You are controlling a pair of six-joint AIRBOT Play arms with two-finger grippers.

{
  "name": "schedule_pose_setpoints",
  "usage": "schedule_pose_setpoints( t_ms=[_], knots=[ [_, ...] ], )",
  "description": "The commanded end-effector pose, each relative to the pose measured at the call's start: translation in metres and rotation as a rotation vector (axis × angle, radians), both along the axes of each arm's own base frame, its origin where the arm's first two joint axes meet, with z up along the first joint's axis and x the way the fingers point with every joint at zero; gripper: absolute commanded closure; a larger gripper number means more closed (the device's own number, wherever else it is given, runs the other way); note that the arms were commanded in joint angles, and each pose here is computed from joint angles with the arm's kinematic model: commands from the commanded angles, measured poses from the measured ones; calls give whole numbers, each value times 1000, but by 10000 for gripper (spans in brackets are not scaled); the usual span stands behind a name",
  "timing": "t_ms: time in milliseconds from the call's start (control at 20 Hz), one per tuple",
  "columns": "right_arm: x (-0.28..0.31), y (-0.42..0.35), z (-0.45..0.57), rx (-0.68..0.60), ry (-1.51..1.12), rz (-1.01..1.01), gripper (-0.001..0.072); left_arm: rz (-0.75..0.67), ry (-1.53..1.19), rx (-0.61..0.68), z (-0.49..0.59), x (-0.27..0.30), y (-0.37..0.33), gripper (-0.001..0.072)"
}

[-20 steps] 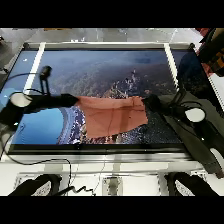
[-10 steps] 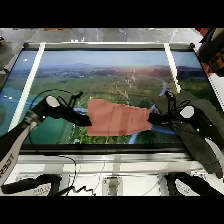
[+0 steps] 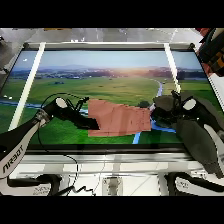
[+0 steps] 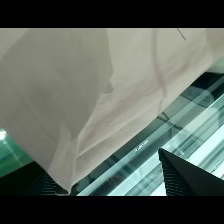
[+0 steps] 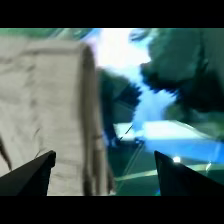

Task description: Fold the clothes and pants, and hang the long-sleeved shirts on hangers.

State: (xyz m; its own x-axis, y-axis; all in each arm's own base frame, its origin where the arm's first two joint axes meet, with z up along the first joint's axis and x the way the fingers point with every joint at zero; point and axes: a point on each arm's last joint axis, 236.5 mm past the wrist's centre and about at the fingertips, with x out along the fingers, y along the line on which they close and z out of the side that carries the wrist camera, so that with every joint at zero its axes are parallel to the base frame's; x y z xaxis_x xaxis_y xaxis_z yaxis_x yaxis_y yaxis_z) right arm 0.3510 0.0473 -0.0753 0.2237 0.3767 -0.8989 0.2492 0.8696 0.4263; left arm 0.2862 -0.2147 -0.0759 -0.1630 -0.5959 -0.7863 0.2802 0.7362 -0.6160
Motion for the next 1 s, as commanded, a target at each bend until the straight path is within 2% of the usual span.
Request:
schedule_pose_setpoints(
  t_ms=[0,50,150,300,350,400,450,500,550,650,750,800,900,950],
  knots=[
    [2,16,-1,262,93,19,27,4,-1,-5,1,2,-1,13],
    [1,25,-5,333,112,42,27,4,0,-5,1,2,-1,13],
    [1,40,-20,391,125,79,28,4,0,-5,1,2,-1,13],
    [5,59,-44,358,107,135,32,4,-1,-5,1,2,-1,14],
    [12,66,-48,331,73,151,115,4,-1,-5,1,2,-1,13],
    [19,75,-48,319,34,165,288,5,-2,-4,1,2,-1,14],
    [29,82,-43,307,-14,187,431,9,-5,-4,1,4,0,14],
    [38,87,-36,289,-63,221,533,14,-11,-6,2,7,1,14],
    [50,90,-24,271,-119,254,614,24,-23,-8,6,13,3,14],
    [80,87,17,232,-246,274,691,39,-58,-23,22,31,9,16],
    [110,70,73,151,-401,281,692,48,-113,-47,50,56,18,40],
    [122,56,102,99,-461,262,692,52,-146,-57,66,69,23,87],
    [134,11,157,-19,-528,164,692,48,-216,-76,103,89,32,118],
    [133,-17,185,-82,-549,97,692,42,-253,-82,121,96,36,183]
  ],
)
